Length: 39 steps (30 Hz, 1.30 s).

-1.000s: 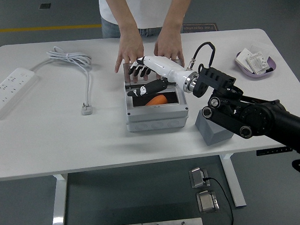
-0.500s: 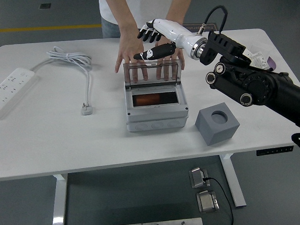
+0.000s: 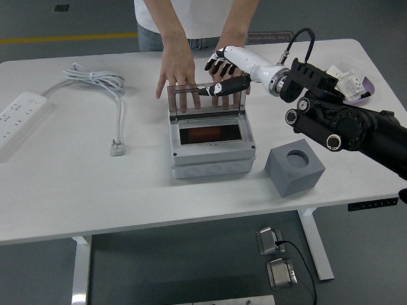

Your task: Fetch the battery,place it into the box,close the lid of the box

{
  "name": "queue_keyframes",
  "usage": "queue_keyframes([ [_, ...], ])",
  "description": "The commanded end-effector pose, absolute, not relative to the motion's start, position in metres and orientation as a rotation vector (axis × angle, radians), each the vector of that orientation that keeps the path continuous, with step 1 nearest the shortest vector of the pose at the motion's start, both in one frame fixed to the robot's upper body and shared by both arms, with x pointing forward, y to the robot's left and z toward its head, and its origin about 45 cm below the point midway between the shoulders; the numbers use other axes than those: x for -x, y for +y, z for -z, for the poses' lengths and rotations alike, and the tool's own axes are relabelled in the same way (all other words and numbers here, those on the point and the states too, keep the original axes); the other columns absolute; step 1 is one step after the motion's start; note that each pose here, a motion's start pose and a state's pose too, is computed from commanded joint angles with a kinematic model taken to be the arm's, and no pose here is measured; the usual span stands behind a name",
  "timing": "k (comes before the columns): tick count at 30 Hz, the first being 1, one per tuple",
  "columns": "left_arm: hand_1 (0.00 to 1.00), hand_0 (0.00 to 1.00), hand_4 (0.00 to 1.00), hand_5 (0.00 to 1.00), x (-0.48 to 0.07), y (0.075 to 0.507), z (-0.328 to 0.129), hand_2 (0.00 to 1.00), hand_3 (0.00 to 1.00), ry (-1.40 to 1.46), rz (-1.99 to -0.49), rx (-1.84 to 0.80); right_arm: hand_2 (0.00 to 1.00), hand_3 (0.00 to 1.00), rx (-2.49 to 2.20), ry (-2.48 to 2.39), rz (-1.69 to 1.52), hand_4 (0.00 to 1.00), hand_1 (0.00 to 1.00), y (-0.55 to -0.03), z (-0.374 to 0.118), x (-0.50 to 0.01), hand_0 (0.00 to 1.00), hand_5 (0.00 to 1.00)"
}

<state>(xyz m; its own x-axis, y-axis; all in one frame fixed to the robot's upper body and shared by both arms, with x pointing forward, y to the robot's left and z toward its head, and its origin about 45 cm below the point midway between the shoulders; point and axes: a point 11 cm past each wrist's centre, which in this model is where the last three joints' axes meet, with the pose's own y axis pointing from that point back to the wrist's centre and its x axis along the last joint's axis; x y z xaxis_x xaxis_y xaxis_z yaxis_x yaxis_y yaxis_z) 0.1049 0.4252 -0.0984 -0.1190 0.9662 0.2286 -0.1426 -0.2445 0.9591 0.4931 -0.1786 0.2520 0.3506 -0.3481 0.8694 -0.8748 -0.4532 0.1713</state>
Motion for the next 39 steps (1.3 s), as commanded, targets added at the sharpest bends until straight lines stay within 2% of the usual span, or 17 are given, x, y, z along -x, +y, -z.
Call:
queue_keyframes([
  [24, 0.741, 0.657, 0.638, 0.214, -0.099, 0.421, 0.101, 0.726, 0.648, 1.046, -1.526, -1.202, 0.626, 0.651, -2.028, -0.927, -1.162, 0.998, 0.559, -0.16, -0.245, -0.448, 0.528, 0.552],
  [39, 0.741, 0.657, 0.638, 0.214, -0.095, 0.419, 0.103, 0.725, 0.649, 1.052, -1.522, -1.202, 0.624, 0.649, -2.054, -0.863, -1.133, 0.998, 0.554, -0.157, -0.224, -0.422, 0.513, 0.547],
])
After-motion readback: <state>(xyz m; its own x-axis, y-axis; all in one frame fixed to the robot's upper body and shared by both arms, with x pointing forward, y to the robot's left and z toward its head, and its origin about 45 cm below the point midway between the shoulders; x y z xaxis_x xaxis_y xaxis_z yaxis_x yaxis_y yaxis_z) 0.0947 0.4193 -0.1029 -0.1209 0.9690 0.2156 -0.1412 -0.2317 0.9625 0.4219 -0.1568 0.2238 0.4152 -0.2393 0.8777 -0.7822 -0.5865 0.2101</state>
